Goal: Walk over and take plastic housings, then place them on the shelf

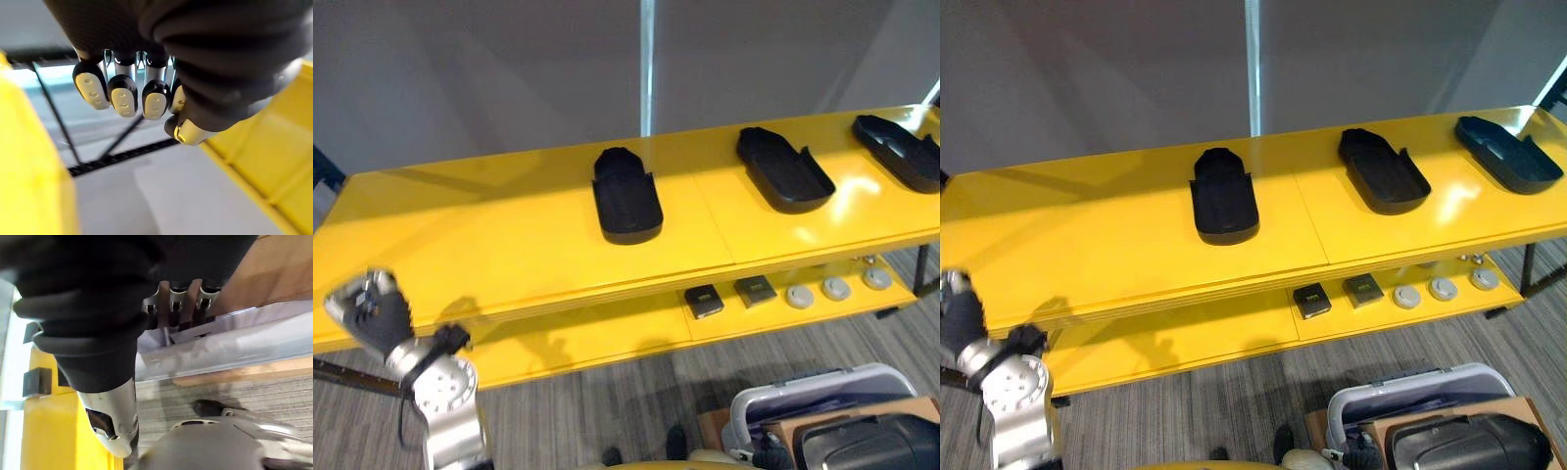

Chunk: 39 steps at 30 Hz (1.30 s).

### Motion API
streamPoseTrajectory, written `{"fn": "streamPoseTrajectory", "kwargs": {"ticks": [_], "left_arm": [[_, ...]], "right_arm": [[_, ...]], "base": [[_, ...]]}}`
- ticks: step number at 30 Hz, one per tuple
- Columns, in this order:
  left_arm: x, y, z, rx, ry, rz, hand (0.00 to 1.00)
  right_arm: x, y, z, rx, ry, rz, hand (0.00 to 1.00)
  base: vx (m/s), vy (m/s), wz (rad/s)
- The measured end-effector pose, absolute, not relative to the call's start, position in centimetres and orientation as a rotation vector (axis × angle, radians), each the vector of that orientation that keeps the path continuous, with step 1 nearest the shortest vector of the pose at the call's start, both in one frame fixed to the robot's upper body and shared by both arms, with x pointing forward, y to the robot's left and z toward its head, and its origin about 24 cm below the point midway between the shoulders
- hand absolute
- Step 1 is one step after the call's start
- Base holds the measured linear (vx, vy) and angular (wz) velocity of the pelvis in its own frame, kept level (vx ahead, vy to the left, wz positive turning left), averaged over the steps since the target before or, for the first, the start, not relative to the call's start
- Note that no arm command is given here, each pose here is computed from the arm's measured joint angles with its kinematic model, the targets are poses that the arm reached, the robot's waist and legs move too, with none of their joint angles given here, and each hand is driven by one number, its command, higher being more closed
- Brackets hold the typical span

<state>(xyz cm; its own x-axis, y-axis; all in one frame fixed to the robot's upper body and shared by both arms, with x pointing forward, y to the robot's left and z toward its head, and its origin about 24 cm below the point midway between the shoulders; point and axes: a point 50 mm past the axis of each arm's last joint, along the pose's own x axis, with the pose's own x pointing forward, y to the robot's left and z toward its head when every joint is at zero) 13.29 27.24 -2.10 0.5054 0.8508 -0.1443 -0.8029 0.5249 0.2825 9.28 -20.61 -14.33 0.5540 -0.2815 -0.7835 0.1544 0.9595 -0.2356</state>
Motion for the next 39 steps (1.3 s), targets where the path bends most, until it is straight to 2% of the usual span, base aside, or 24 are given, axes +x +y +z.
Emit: {"fn": "streamPoseTrajectory", "kwargs": {"ticks": [5, 12, 21, 26, 31, 39], "left_arm": [[10.8, 23.7, -10.4, 0.094, 0.708, 0.702, 0.00], [8.5, 20.1, -14.2, 0.071, 0.947, 0.501, 0.00], [8.6, 20.1, -14.5, 0.162, 0.970, 0.411, 0.00], [9.9, 19.3, -14.5, 0.199, 0.948, 0.344, 0.00], [10.1, 19.2, -14.4, 0.200, 0.943, 0.343, 0.00], [15.1, 18.9, -12.8, 0.224, 0.806, 0.293, 0.00]], "right_arm": [[9.6, -19.6, -14.0, -0.116, 0.922, -0.256, 0.00], [9.8, -18.7, -14.3, -0.090, 0.926, -0.251, 0.00], [10.5, -19.2, -14.4, -0.097, 0.924, -0.260, 0.00], [10.7, -19.3, -14.3, -0.096, 0.918, -0.265, 0.00], [12.1, -19.1, -14.1, -0.098, 0.895, -0.249, 0.00], [15.5, -18.7, -13.1, -0.106, 0.817, -0.217, 0.00]], "base": [[0.00, 0.015, 0.00], [-0.02, -0.007, -0.10], [-0.01, -0.013, -0.12], [0.00, -0.013, -0.08], [0.02, -0.018, -0.53], [-0.04, 0.057, -0.69]]}}
